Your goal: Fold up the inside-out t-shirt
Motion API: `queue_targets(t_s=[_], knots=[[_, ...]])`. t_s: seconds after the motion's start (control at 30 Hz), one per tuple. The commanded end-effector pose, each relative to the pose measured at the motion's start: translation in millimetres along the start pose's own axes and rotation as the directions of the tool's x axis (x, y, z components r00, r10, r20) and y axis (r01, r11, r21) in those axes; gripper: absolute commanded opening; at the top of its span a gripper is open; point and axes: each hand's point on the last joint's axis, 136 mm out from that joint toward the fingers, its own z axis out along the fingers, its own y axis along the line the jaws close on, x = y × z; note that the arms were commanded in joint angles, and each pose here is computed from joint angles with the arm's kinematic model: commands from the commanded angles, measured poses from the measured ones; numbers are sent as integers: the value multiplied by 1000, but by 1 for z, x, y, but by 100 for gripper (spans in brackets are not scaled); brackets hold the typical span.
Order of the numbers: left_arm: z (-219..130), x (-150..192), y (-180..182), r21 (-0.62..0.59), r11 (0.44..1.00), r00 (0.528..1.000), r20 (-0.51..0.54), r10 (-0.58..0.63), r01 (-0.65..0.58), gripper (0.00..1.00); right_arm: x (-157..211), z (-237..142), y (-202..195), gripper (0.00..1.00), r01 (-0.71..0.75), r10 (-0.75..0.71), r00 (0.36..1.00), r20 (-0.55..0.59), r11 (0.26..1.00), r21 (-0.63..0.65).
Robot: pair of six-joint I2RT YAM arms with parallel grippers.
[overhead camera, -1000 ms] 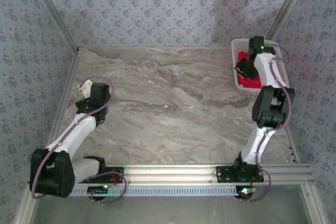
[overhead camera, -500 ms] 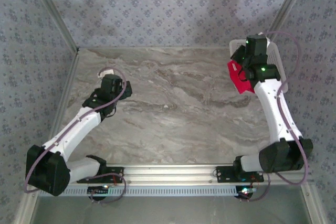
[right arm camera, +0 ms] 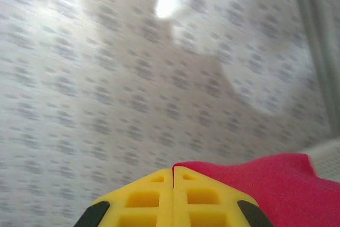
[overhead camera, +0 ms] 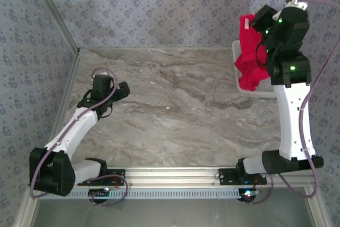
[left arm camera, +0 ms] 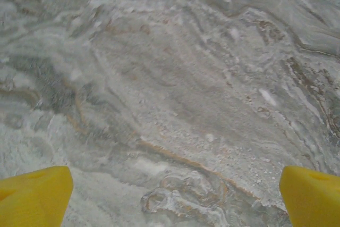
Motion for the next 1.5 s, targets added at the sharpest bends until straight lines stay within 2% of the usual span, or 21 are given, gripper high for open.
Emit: queue_targets(t_s=[0.0,0.1,0.2,0.3,0.43,0.47,0.53,0.57,0.6,0.63,0.7,0.77,0.9,0.97,1.0,1.07,1.13,1.2,1.33,1.47], knots=[[-11,3,-16,121,992,999,-18,-44,46,100,-19,-19,66,0,2,-8,1000,-22,968,-253],[-17,2,-16,146,988,999,1,-52,51,98,-15,-33,112,0,-10,-19,998,-66,913,-407],[-24,-1,-16,165,985,998,30,-60,54,96,14,-41,157,0,-32,-55,988,-145,842,-538],[-32,-3,-16,175,983,997,48,-65,56,97,75,-36,191,0,-42,-141,956,-257,802,-596],[-40,0,-16,201,979,997,55,-57,45,99,184,0,180,0,-16,-229,873,-431,870,-493],[-43,2,-18,219,975,997,53,-48,36,99,214,12,169,5,-7,-234,848,-475,892,-451],[-46,5,-19,234,972,998,47,-41,29,99,263,34,144,47,21,-234,805,-545,930,-368],[-48,8,-19,233,972,998,38,-42,32,99,291,40,128,67,49,-243,763,-599,946,-321],[-48,11,-17,229,973,999,24,-49,42,99,319,41,107,81,91,-255,698,-669,958,-270],[-48,15,-16,221,973,998,4,-63,60,99,341,42,89,84,144,-278,639,-717,959,-244],[-45,28,-20,249,963,994,-57,-94,106,97,372,41,43,86,264,-279,532,-799,952,-157],[-39,45,-27,278,951,988,-110,-106,133,95,387,35,10,86,340,-263,483,-835,935,-98],[-27,82,-49,311,944,984,-169,-63,114,89,417,9,-25,86,314,-240,456,-857,945,-97],[-23,101,-64,343,934,980,-195,-31,98,88,434,-3,-40,84,275,-212,459,-863,957,-89],[-21,110,-71,354,931,979,-205,-17,90,87,445,-12,-48,81,250,-194,440,-877,964,-88],[-16,127,-82,368,927,976,-219,7,76,86,465,-18,-57,77,180,-145,429,-891,981,-73],[-10,141,-93,376,925,972,-232,39,52,86,483,-23,-58,75,116,-116,387,-915,990,-76],[-1,151,-97,346,938,966,-251,64,27,88,497,-28,-63,73,112,-97,338,-936,992,-62],[17,154,-103,298,954,958,-280,66,21,97,518,-33,-76,73,118,-47,292,-955,993,-13],[30,148,-112,265,964,955,-287,81,-3,97,540,-37,-84,73,94,24,255,-967,994,50]])
